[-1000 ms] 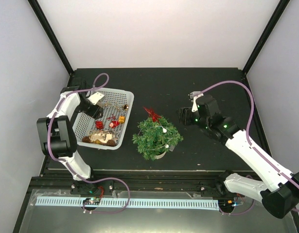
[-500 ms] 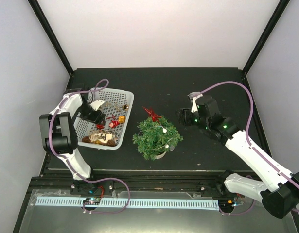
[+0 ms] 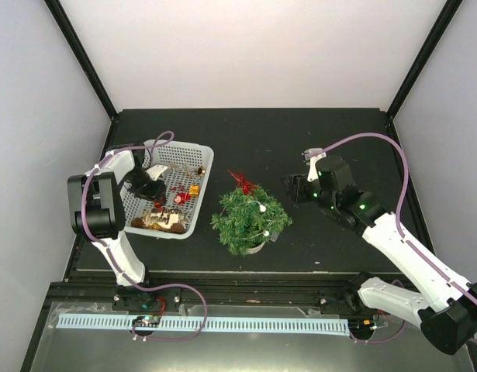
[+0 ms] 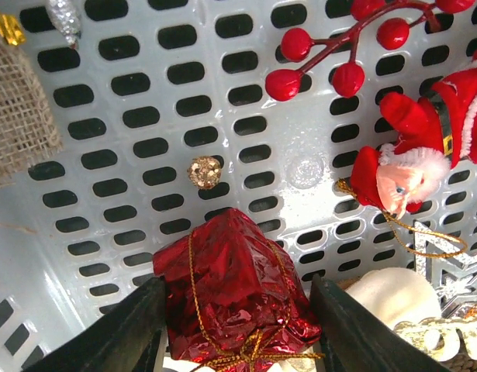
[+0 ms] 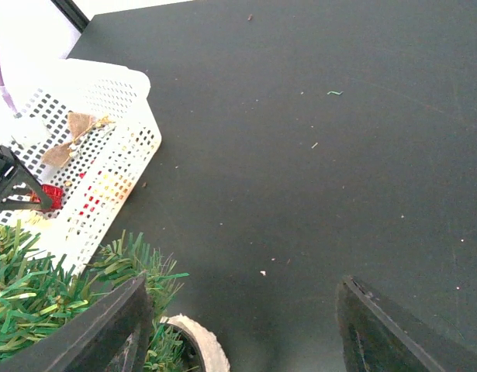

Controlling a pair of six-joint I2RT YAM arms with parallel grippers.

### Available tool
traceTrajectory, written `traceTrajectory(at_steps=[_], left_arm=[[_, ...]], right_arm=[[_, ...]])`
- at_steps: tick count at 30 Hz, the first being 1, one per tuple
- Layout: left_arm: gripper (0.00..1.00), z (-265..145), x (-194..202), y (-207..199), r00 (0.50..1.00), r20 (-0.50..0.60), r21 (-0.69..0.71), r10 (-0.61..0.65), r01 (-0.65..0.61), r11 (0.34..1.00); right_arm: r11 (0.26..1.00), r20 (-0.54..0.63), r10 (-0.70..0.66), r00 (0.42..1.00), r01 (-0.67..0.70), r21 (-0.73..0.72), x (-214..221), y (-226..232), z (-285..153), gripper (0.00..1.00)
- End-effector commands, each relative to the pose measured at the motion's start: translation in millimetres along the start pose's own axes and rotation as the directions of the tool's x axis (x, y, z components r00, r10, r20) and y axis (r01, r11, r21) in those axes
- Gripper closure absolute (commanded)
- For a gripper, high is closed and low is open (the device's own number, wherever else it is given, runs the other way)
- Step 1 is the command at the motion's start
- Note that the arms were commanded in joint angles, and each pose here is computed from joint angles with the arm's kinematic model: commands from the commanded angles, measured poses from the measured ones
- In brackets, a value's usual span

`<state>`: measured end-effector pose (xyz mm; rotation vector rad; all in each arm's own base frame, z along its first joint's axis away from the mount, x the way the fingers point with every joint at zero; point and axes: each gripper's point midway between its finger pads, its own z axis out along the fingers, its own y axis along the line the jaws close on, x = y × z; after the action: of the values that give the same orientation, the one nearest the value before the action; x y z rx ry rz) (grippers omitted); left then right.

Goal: Decorate the small christmas tree

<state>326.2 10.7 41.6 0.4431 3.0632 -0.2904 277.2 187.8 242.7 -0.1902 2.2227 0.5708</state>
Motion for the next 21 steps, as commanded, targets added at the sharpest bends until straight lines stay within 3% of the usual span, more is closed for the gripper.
traceTrajectory(at_steps=[1,5,11,16,21], left_arm=[[0.53,-7.9,-10.1,5.6,0.999,0.037,-0.020,-0.013,0.014,1.000],[0.60,-10.5,-9.7,3.7,0.999,0.045,-0.018,-0.009,0.009,1.000],[0.60,-38.5,-22.0,4.6,0.994,0.111,-0.048,0.016,-0.010,0.999],[0.59,-105.6,-38.6,-7.3,0.965,0.250,-0.093,0.080,-0.058,0.994],[0.56,-181.4,-38.6,-64.2,0.871,0.397,-0.185,0.290,-0.233,0.955]], right_arm=[[1.000,0.040,-0.002,0.999,0.002,-0.003,-7.2,-1.1,-4.0,0.34],[1.000,0.041,-0.004,0.999,0.004,-0.001,-7.5,-1.4,-4.4,0.34],[1.000,0.045,-0.008,0.999,0.008,0.000,-8.0,-1.7,-7.4,0.34],[0.999,0.065,-0.014,0.998,0.012,0.037,-10.6,-8.2,-14.5,0.34],[0.999,0.078,-0.016,0.997,0.012,0.053,-10.9,-11.9,-19.0,0.34]])
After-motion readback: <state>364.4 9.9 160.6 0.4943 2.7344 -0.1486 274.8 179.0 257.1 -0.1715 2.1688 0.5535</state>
